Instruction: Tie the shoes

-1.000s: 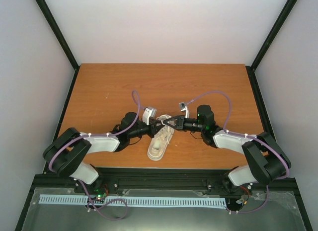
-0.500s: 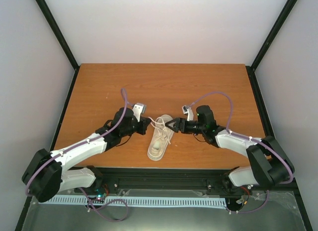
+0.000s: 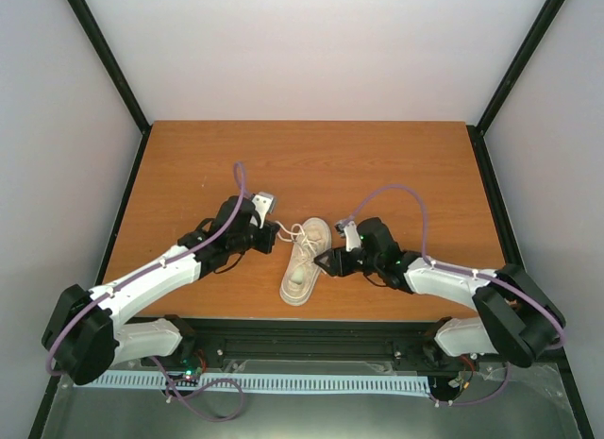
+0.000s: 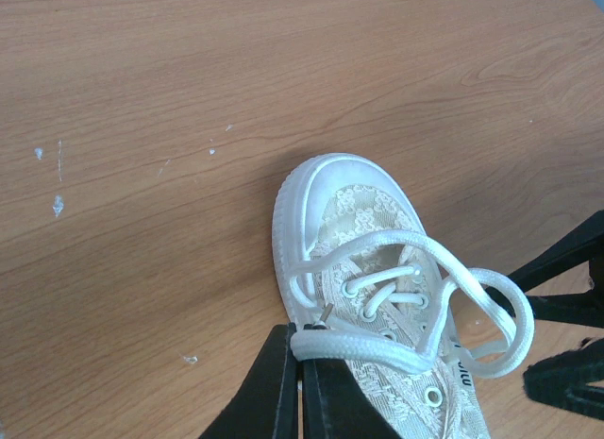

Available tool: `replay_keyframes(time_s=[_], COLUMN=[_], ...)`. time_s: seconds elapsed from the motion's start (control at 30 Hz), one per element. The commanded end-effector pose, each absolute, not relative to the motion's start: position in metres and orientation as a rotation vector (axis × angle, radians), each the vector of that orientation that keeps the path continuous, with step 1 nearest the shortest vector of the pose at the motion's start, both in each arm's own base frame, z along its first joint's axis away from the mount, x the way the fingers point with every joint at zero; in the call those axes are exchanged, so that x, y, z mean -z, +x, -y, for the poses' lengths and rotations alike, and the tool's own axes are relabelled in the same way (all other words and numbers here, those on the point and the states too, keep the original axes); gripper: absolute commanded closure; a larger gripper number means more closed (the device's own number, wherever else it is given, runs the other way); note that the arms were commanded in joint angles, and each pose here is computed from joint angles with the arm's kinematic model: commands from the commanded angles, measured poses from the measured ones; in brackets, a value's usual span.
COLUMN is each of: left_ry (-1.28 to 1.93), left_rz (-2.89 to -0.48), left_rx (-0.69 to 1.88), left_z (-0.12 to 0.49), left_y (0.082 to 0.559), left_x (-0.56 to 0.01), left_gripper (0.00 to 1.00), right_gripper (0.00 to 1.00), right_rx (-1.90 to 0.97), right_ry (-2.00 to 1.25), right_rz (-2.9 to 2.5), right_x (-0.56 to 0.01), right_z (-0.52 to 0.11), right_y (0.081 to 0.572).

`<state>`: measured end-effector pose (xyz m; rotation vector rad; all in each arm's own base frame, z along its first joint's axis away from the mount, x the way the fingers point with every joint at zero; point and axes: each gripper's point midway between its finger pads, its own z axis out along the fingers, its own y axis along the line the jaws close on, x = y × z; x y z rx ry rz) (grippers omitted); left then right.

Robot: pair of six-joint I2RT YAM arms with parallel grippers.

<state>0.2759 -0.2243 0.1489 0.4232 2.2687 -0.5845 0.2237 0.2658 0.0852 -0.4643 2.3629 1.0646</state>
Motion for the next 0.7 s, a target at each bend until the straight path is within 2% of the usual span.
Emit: replay_keyframes(time_s=[0.0, 0.13, 0.3, 0.4, 0.43, 0.53, 0.67], left_ry=[0.438, 0.432, 0.428, 0.420, 0.414, 0.391, 0.190], left_rz=[-2.235, -2.242, -2.244, -2.244, -2.245, -2.251, -2.310], left_rx=[0.559, 0.550, 0.568, 0.569, 0.568, 0.563, 0.459], left_z=[0.224, 0.224, 0.227, 0.227, 0.226, 0.222, 0.188], left_y=[0.283, 0.285, 0.285, 0.286, 0.286, 0.287, 0.298], left_x=[-0.165, -0.163, -0.163, -0.163, -0.163, -0.161, -0.145], left_gripper=[0.99, 0.99, 0.99, 0.99, 0.99, 0.99, 0.99], right_gripper=[0.47, 0.51, 0.64, 0.76, 0.85, 0.97, 0.97], right_rx=[-1.023, -1.013, -0.982, -0.991, -0.987, -0.966, -0.779], right_ry=[-0.525, -0.559, -0.579, -0.611, -0.613, -0.597, -0.422], right_rz=[-2.296, -2.278, -2.254, -2.237, -2.234, -2.232, -2.294], right_x=[-0.092, -0.094, -0.095, -0.099, -0.099, -0.101, -0.096], right_z=[-0.282, -0.289, -0.292, -0.297, -0.297, -0.293, -0.262], right_y=[0.235, 0.239, 0.247, 0.248, 0.249, 0.250, 0.263])
